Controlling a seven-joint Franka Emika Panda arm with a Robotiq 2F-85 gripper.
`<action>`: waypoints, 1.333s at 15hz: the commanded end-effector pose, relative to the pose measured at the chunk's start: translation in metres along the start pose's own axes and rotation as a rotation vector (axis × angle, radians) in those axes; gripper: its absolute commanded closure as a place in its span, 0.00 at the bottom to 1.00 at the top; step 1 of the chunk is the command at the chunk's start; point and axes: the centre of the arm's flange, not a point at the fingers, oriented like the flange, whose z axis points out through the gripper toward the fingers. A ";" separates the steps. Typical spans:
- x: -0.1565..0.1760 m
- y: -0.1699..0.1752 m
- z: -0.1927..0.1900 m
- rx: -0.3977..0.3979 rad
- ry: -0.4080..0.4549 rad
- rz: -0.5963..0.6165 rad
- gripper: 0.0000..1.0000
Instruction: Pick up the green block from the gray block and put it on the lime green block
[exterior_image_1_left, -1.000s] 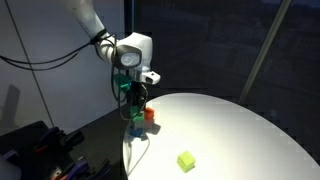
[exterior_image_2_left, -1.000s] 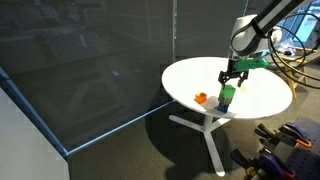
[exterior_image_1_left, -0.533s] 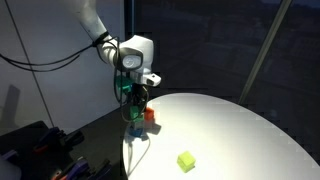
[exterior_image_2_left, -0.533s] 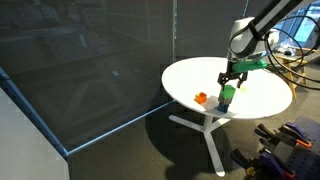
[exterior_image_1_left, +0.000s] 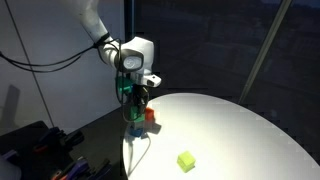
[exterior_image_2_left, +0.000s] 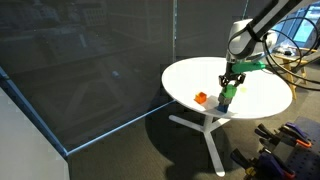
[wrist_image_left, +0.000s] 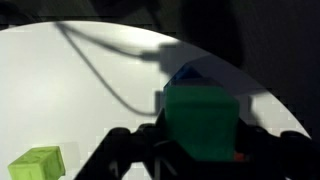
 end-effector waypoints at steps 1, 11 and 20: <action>0.004 0.000 -0.005 0.004 0.006 -0.018 0.69; -0.005 0.003 -0.052 0.027 0.038 -0.047 0.77; 0.012 0.048 -0.063 0.031 0.039 0.116 0.77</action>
